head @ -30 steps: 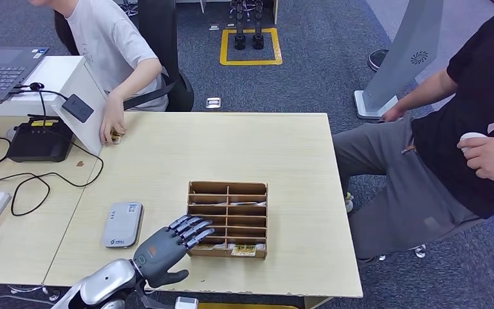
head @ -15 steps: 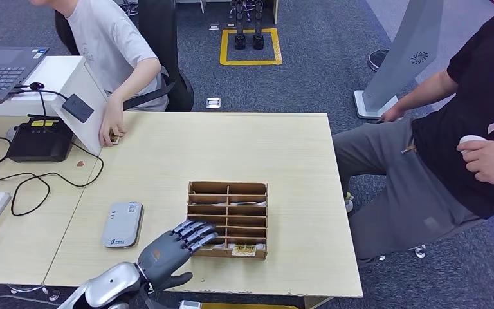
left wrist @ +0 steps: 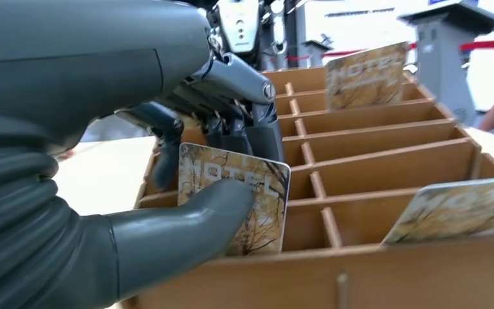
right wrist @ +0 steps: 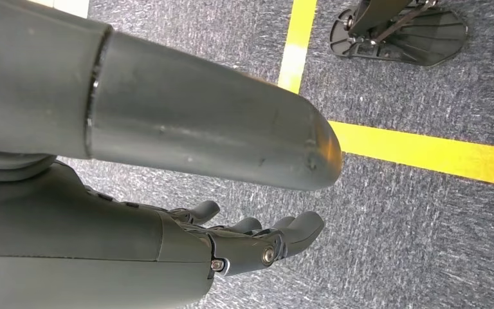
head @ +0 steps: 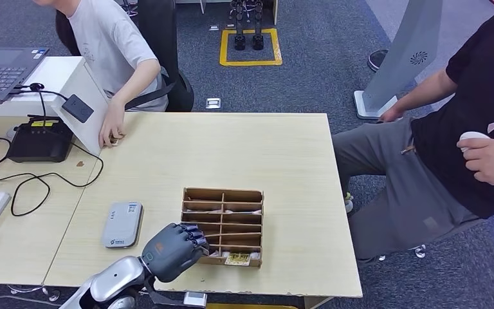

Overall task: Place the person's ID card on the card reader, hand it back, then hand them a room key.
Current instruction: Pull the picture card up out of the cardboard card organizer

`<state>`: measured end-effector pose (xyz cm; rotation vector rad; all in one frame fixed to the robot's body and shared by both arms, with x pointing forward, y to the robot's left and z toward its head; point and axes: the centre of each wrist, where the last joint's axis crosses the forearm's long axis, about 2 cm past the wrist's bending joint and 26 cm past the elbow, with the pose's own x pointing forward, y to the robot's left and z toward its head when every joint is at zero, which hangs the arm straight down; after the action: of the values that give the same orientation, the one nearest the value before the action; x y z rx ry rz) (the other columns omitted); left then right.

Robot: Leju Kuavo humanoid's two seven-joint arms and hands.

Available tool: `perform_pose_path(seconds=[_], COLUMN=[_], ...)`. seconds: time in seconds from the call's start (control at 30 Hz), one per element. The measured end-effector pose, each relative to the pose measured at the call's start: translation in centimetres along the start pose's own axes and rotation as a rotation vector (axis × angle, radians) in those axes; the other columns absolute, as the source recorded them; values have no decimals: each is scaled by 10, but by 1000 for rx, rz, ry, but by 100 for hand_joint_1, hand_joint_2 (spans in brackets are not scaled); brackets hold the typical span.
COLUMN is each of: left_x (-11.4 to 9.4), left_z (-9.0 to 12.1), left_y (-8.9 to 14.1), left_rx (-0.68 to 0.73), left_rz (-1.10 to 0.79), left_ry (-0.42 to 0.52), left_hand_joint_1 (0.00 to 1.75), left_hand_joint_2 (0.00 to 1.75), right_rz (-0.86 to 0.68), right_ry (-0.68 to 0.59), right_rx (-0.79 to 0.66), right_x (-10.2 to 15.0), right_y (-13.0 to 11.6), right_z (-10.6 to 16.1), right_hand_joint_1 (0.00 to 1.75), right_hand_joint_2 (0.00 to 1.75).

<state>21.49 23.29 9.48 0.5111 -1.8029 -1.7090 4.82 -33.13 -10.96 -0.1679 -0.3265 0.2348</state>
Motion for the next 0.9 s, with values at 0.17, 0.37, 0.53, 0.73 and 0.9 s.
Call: perform_pose_path(seconds=[0.17,0.37,0.53,0.73,0.9], left_x=[0,0,-1,-19,-62], left_z=[-2,-3,-3,-5,-17], left_y=[0,-1,-2,16,86], left_rx=[0,-2,10,90,273], left_rz=[4,12,53,71,43], left_ry=[1,2,-9,-7,-5], left_hand_joint_1=[175,175,175,175,175], left_hand_joint_2=[175,175,175,175,175], right_rz=[-8,-13,-9,-7,-1], right_ry=[0,0,-1,-6,-10], right_rx=[-3,-4,-3,3,9], right_x=[0,0,0,0,0], right_y=[0,-1,-1,-1,-1], right_z=[0,0,0,0,0], right_hand_joint_1=[0,0,0,0,0], right_hand_joint_2=[0,0,0,0,0])
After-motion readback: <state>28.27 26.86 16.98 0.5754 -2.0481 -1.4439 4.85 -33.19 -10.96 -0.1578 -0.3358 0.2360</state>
